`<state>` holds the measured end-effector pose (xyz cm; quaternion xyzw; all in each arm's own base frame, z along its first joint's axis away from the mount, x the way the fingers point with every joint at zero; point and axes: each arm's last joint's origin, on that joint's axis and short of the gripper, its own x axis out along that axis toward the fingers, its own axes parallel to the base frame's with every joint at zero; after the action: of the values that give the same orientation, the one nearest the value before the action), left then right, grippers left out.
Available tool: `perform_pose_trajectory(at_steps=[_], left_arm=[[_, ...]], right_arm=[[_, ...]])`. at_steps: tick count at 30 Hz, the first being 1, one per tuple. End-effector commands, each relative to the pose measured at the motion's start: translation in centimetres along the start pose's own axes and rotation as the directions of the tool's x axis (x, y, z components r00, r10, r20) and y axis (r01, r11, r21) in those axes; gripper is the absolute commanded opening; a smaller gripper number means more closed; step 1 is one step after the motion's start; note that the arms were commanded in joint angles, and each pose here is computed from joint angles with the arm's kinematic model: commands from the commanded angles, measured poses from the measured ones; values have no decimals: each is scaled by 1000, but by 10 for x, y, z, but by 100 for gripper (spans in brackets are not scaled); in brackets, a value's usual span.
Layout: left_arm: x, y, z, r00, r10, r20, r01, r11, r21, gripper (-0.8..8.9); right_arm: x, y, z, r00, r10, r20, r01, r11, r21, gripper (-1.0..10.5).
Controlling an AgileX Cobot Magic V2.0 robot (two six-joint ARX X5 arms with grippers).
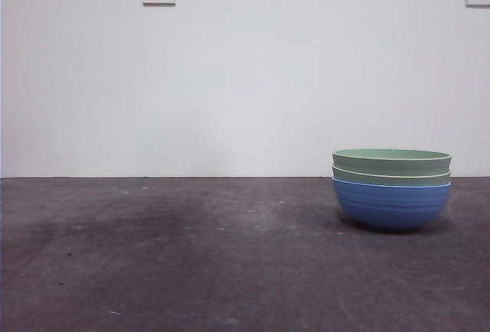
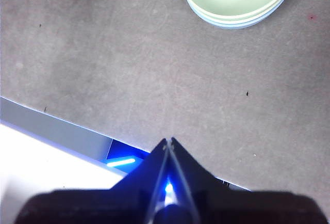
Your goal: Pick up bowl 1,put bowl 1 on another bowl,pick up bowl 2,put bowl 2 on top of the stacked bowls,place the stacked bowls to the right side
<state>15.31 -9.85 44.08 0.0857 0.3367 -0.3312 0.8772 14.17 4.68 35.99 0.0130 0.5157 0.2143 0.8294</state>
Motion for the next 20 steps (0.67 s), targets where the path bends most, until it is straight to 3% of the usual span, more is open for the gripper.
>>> perform_pose_trajectory(at_steps=[1,11,14,17,20], left_arm=[[1,0,1,1000,-1,8,1,1000,15,-3],[1,-1,1,1000,-7,6,7,1000,17,-3],[-5,2,-1,998,59,27,-60,998,31,-3],[-23,10,0,979,153,138,-155,988,7,-3],[-50,19,-2,915,208,347,-226,974,10,-3]], right_arm=[[0,0,0,1000,-3,1,3,1000,4,3],[0,0,0,1000,-3,1,3,1000,4,3],[0,0,0,1000,-3,1,3,1000,4,3],[0,0,0,1000,-3,1,3,1000,4,3],[0,0,0,1000,-3,2,3,1000,4,3]])
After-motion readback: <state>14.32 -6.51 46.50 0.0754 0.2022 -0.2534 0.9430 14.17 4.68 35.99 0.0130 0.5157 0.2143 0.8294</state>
